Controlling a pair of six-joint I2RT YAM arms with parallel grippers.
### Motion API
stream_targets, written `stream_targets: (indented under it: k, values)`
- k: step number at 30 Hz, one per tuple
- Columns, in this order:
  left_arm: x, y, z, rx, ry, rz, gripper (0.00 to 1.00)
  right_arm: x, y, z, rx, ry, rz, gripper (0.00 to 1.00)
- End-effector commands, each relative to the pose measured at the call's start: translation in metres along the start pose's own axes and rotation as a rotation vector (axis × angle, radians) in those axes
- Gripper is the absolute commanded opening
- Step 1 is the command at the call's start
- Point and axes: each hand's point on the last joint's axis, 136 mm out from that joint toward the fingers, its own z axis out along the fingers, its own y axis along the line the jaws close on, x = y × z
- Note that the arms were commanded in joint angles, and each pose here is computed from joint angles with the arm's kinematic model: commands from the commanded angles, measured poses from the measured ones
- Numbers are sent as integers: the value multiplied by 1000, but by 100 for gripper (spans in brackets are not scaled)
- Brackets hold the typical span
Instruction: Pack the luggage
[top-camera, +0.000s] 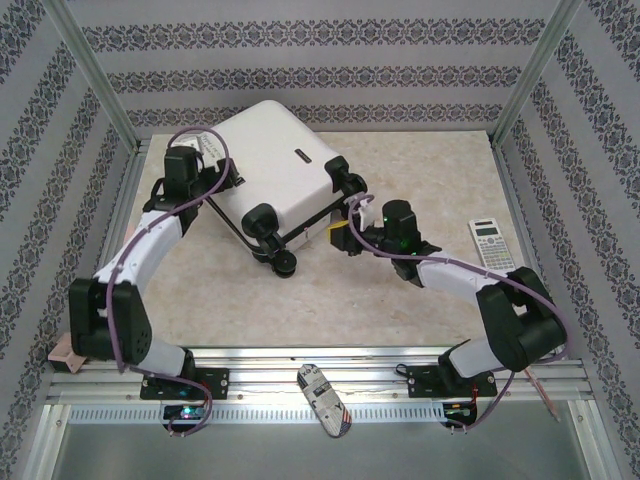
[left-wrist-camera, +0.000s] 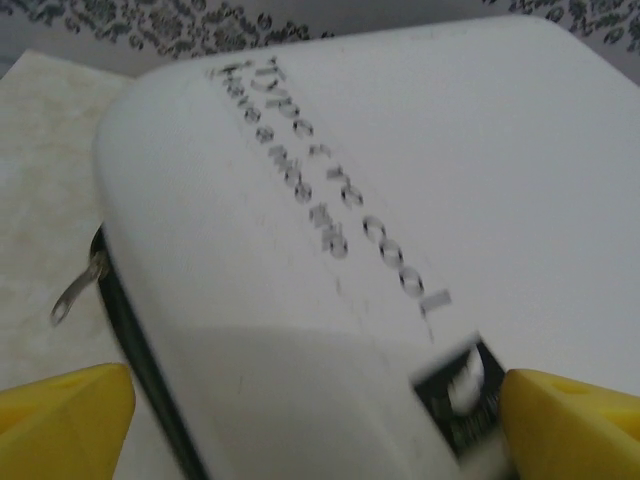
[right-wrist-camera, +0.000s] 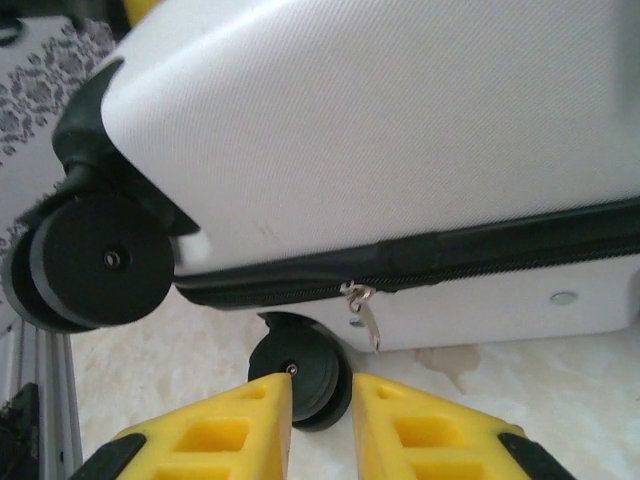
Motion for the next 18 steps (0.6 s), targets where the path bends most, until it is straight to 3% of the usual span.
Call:
stream_targets:
  k: [1, 7, 12, 18]
  values:
    - [16, 9, -44, -72, 45, -49, 94, -13, 3, 13, 26, -13, -52, 28]
    - [68, -4, -101, -18, 99, -153, 95, -25, 19, 30, -51, -10, -58, 43]
    - [111, -33, -136, 62, 128, -225, 96, -22, 26, 39, -84, 3, -63, 44]
    - [138, -85, -141, 175, 159, -254, 100, -21, 22, 33, -58, -5, -70, 44]
